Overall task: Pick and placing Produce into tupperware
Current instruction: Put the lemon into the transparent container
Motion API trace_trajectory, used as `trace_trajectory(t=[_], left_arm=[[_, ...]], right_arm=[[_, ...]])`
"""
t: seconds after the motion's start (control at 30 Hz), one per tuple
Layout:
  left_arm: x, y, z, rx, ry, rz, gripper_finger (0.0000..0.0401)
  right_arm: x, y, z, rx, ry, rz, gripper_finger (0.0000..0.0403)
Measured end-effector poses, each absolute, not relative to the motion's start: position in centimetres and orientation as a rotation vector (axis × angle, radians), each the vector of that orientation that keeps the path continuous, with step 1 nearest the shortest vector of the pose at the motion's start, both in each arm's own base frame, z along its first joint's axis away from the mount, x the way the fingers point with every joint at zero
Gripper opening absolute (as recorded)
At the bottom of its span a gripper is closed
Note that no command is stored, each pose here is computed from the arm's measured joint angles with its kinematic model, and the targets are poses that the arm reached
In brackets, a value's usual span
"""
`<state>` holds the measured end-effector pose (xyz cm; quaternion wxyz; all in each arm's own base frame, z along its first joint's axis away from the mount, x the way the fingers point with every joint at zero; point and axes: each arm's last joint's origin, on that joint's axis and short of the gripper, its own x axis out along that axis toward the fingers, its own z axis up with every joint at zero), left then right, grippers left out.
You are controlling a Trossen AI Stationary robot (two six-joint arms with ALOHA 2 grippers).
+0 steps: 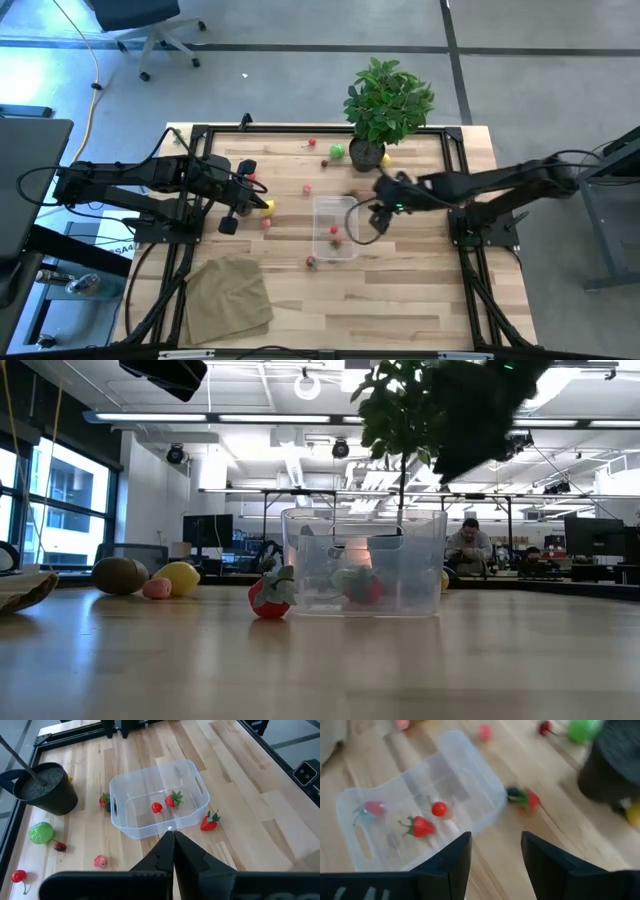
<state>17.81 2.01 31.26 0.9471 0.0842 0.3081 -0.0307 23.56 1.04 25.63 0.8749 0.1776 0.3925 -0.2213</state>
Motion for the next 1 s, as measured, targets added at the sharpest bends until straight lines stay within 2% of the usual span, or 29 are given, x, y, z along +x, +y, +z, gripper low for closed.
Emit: trace_trajectory(t=[0.1, 0.2, 0.37, 0.73, 1.0], left_arm=[[17.8, 2.0, 31.3, 0.171, 0.627, -0.063, 0.0001], [17.8, 2.0, 31.3, 0.171, 0.627, -0.063, 0.0001], [17.8, 2.0, 31.3, 0.171, 0.627, -0.062, 0.0001], [17.8, 2.0, 31.3, 0.171, 0.627, -0.063, 0.0001], [17.8, 2.0, 31.3, 0.171, 0.627, -0.063, 0.0001]], right_arm=[[20.8, 0.6, 24.5, 0.462, 0.754, -0.579, 0.0165], [18.5, -0.5, 23.2, 0.618, 0.632, -0.782, 0.0165], [16.9, -3.4, 21.8, 0.731, 0.525, -0.974, 0.0165], [16.0, -11.0, 19.9, 0.907, 0.493, -1.018, 0.0165], [16.4, -14.3, 17.2, 1.034, 0.531, -0.971, 0.0165]])
